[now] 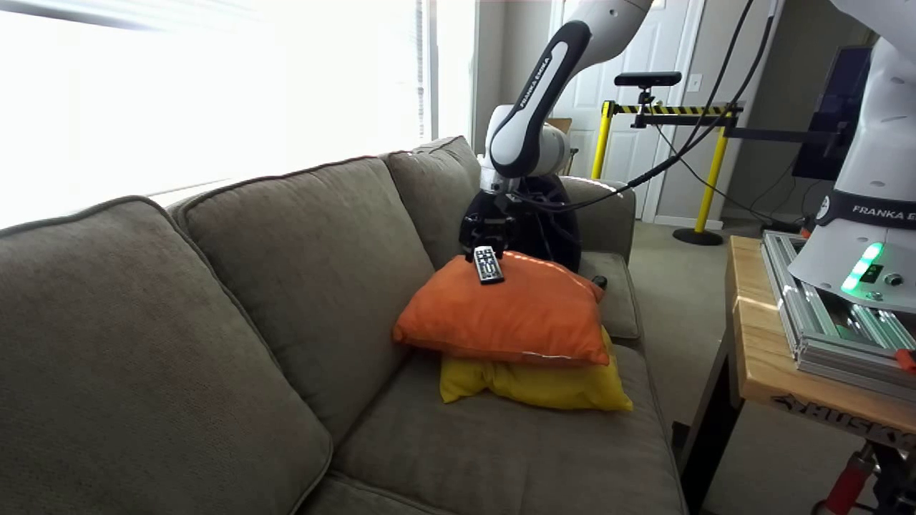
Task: Put the remotes on the seat
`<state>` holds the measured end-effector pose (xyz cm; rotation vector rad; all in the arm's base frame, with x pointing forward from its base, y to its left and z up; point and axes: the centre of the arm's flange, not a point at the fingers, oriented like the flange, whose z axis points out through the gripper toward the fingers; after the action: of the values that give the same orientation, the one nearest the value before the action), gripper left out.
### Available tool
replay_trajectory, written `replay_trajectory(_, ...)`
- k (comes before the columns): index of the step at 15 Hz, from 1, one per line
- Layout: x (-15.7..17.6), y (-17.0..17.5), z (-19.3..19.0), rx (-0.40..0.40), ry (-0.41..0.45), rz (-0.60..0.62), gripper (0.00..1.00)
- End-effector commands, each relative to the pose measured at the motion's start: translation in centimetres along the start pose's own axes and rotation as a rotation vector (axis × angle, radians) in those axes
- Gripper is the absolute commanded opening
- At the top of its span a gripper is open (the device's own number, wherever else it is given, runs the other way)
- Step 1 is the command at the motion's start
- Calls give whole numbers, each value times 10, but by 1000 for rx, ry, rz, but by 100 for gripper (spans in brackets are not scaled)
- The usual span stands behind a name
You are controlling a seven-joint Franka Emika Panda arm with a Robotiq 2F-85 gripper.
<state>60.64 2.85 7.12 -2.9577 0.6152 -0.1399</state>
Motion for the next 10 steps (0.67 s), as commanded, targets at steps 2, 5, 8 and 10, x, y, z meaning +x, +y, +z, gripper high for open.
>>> replay_trajectory(2,20,-12,17,-33,14,41,66)
replay_trajectory(5,18,-11,9,-69,-13,70,44)
replay_trajectory(8,12,-5,-15,-112,-42,87,32)
replay_trajectory(10,7,6,-35,-130,-53,63,31)
